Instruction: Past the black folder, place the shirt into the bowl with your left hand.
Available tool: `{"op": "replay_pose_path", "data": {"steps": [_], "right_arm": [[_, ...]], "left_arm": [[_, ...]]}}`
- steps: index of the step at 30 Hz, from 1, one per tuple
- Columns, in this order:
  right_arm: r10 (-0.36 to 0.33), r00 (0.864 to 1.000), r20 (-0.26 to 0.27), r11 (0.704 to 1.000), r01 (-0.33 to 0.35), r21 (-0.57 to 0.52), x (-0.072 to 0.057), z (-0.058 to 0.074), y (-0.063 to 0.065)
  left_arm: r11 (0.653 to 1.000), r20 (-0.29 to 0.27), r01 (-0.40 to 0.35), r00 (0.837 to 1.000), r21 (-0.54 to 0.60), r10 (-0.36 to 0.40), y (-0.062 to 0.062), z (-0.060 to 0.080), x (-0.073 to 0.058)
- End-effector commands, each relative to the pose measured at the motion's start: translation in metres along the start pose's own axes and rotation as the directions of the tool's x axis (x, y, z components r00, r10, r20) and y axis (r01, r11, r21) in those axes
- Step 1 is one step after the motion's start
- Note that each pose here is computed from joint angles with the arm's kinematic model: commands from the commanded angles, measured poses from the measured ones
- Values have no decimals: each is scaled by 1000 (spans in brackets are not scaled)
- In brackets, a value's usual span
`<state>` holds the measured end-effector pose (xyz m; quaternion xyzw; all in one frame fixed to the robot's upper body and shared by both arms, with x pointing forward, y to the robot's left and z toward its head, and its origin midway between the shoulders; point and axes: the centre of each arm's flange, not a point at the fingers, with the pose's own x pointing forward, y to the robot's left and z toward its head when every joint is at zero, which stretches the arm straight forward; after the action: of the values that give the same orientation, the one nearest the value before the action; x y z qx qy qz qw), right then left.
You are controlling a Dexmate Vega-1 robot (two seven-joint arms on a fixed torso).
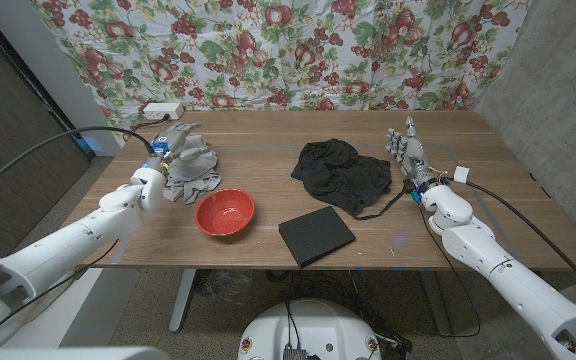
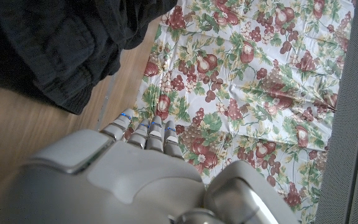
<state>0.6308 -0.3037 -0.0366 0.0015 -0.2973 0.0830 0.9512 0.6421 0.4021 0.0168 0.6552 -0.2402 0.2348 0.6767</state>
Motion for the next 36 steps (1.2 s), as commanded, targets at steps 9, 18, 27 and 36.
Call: {"op": "replay_pose_path", "data": {"steps": [9, 18, 27, 36], "right_arm": [[9, 1000, -6, 1000, -9, 0, 5, 2, 0], [15, 1000, -9, 1000, -15, -4, 5, 2, 0], [12, 1000, -1, 1000, -12, -8, 4, 1, -1], [14, 1000, -3, 1000, -14, -14, 4, 2, -1]], "left_arm": [[999, -16, 35, 999, 14, -35, -10, 0, 11], [999, -32, 45, 999, 15, -44, -15, -1, 12], [998, -45, 58, 997, 13, -58, -19, -3, 15], [996, -61, 93, 994, 11, -92, -28, -4, 14]]}}
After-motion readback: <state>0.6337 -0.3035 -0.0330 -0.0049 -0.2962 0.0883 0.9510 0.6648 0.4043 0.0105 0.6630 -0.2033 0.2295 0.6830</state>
